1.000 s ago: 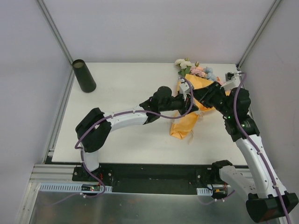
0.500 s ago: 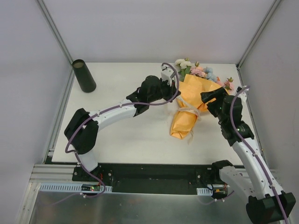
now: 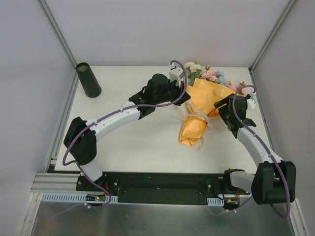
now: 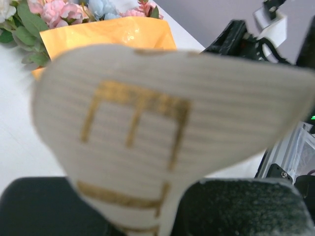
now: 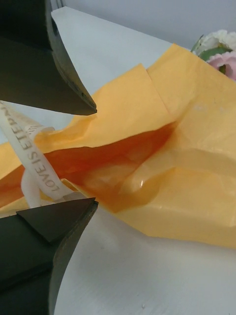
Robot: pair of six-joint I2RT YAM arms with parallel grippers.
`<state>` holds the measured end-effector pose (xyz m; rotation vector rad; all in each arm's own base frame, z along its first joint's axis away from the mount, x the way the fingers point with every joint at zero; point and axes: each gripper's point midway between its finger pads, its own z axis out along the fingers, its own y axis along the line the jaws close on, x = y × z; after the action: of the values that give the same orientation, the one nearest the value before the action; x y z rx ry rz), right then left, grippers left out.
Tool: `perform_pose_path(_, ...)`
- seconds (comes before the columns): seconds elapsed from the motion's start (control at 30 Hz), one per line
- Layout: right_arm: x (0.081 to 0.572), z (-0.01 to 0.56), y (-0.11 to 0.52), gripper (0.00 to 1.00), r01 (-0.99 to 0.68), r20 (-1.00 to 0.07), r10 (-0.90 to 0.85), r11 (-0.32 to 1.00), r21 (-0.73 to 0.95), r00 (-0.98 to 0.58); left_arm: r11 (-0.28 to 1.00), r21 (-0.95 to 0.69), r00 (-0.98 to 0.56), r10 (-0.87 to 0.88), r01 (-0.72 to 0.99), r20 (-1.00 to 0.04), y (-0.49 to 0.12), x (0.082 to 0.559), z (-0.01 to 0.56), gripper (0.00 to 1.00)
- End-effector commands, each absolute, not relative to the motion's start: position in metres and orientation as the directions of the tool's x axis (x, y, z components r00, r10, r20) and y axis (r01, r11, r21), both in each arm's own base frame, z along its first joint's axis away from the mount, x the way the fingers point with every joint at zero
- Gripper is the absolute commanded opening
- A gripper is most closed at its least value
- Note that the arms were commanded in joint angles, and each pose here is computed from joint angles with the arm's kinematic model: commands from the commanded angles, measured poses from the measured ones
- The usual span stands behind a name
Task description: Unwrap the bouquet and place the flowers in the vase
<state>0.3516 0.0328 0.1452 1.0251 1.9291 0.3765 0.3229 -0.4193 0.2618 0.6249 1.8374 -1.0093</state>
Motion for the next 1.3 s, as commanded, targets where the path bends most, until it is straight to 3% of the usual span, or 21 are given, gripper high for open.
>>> perform_pose_path(0.0,0.369,0.144,0.027,0.75,0.504,-0.551,0.810,0.567,0.652,-0.199,0.489,-0.338,-0.358,-0.056,0.804,-0.932,-0.413,0.313,0.333,0.00)
perform_pose_path(0.2,0.396,0.121,0.040,0.74,0.463,-0.507,0.823,0.564,0.684,-0.255,0.483,-0.342,-0.365,-0.050,0.806,-0.930,-0.412,0.310,0.333,0.00)
perform_pose_path(0.37,0.392,0.089,0.040,0.70,0.537,-0.456,0.847,0.528,0.658,-0.274,0.496,-0.329,-0.357,-0.041,0.804,-0.933,-0.408,0.310,0.330,0.00)
perform_pose_path(0.47,0.389,0.081,0.032,0.60,0.566,-0.471,0.845,0.525,0.635,-0.254,0.515,-0.303,-0.335,-0.031,0.802,-0.942,-0.404,0.313,0.332,0.00)
perform_pose_path(0.6,0.390,0.077,0.020,0.34,0.585,-0.508,0.827,0.541,0.605,-0.240,0.606,-0.195,-0.250,0.007,0.771,-0.968,-0.379,0.324,0.354,0.00)
perform_pose_path(0.77,0.387,0.063,0.009,0.21,0.614,-0.536,0.806,0.560,0.556,-0.251,0.773,-0.113,-0.169,-0.008,0.624,-0.986,-0.311,0.356,0.395,0.00)
perform_pose_path(0.97,0.382,0.044,0.000,0.18,0.642,-0.525,0.811,0.550,0.535,-0.258,0.905,-0.153,-0.141,-0.104,0.398,-0.985,-0.204,0.384,0.433,0.00)
perform_pose_path(1.27,0.381,0.039,-0.005,0.18,0.648,-0.506,0.821,0.540,0.538,-0.264,0.999,-0.053,-0.046,-0.052,0.007,-0.998,-0.049,0.389,0.476,0.00)
